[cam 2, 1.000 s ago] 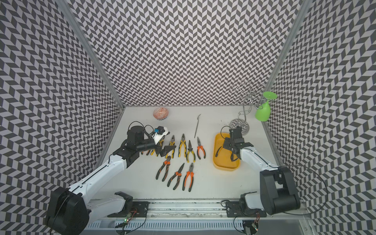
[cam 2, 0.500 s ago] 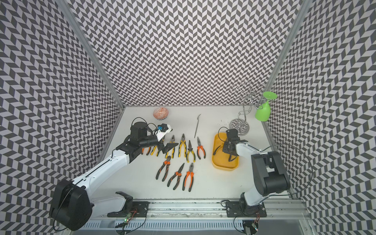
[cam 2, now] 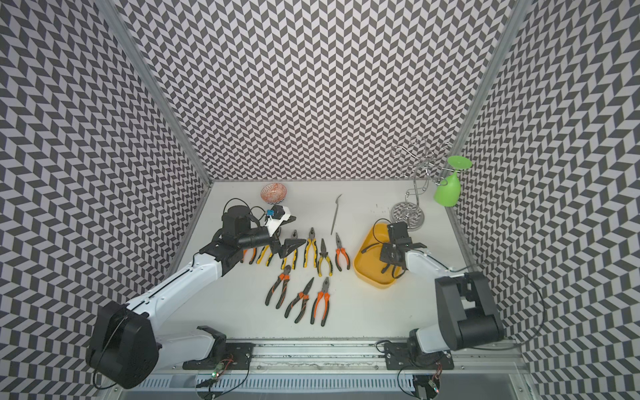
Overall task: Take the pliers out of the storage box
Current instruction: Pick up the pliers from the storage box.
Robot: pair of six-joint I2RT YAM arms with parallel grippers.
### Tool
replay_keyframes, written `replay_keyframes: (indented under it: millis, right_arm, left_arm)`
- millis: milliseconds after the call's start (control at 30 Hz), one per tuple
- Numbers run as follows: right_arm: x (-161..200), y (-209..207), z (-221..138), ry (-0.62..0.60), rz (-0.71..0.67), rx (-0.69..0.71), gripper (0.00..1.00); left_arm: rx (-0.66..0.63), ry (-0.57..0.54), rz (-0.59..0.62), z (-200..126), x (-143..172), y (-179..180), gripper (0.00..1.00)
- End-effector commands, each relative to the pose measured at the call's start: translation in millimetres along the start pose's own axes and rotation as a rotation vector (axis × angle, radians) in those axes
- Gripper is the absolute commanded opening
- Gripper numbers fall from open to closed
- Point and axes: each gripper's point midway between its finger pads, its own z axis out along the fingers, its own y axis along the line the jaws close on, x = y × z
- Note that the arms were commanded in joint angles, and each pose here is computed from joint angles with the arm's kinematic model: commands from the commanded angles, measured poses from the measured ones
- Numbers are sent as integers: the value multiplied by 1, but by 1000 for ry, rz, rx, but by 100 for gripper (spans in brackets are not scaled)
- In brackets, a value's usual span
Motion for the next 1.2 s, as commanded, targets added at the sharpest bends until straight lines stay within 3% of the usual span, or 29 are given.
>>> replay_keyframes:
  millis: [0,167,400,633,667,767,900,1033,1167]
  right_arm:
    - [-35,20,-28,-175,-48,-108,0]
    - [-49,29,-51,-252,-95,-151,0]
    - [-74,70,-109,-480,-214,-263,0]
    - [-77,137,-170,-648,-317,-458,0]
    - [-77,146,-177,-662,-323,-487,0]
    - [-79,165,-194,-693,-329,-556,0]
    - [-83,181,-207,-703,-337,-603,0]
    - [-84,191,-218,-720,-344,-646,0]
    - [-81,198,-217,-708,-367,-658,0]
  left_arm:
    - [50,-87,-43,3,-30,-5,98]
    - [65,-103,-103,7,-39,-2,98]
    - [86,-139,-418,25,-52,11,98]
    - [186,-174,-418,52,-73,-25,86]
    - [198,-173,-438,56,-74,-28,82]
    - [248,-162,-462,68,-74,-39,55]
    - [257,-149,-478,77,-72,-44,50]
    - [223,-109,-499,87,-64,-41,28]
    - [260,-89,-502,95,-65,-52,18]
